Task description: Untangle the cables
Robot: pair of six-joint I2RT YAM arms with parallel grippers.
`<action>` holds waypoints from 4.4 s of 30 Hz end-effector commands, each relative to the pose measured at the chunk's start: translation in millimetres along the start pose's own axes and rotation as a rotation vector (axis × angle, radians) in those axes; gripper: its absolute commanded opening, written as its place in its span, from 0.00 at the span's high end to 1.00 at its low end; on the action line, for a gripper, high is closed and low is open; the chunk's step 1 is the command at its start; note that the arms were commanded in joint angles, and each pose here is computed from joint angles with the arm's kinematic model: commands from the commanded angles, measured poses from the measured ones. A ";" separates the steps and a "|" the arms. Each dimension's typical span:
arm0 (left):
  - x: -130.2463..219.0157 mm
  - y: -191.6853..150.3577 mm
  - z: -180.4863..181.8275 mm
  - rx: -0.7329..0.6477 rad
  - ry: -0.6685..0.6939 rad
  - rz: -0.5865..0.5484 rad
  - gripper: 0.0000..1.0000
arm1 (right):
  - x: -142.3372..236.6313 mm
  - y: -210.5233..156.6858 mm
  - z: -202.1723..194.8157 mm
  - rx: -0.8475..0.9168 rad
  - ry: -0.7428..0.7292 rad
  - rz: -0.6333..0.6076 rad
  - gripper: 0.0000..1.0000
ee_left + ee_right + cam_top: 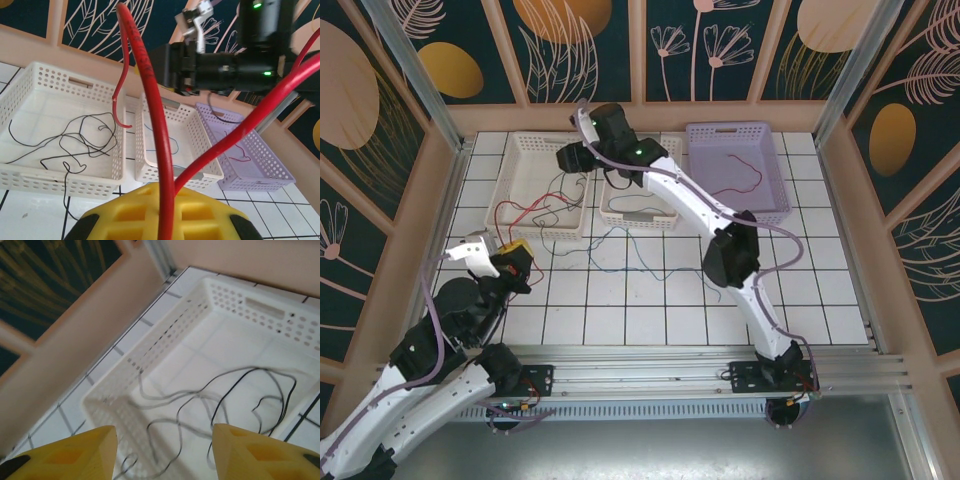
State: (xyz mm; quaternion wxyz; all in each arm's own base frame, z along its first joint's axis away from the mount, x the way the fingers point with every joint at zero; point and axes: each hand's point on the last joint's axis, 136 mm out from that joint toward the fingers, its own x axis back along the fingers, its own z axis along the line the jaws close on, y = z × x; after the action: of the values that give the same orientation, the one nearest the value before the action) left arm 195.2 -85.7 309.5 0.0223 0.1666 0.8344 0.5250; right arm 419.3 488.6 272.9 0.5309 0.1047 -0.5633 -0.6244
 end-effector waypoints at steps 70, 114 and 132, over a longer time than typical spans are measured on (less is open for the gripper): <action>20.0 20.8 16.3 0.042 0.030 -0.113 1.00 | -34.1 -171.7 62.6 0.493 -0.308 -0.028 1.00; -11.7 -5.3 -10.4 -0.016 -0.020 0.030 1.00 | 68.1 31.3 27.1 0.076 0.057 -0.239 0.47; -106.2 -58.6 -133.9 0.318 -0.449 0.213 1.00 | 275.0 -155.2 47.0 -0.023 0.230 -0.341 0.39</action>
State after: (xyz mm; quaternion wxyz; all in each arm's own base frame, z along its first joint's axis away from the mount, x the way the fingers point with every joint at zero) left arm 252.3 -238.7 260.5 0.0515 0.3572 0.8384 0.4084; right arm 203.7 278.2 292.4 0.4772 0.2396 -0.4955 -0.6851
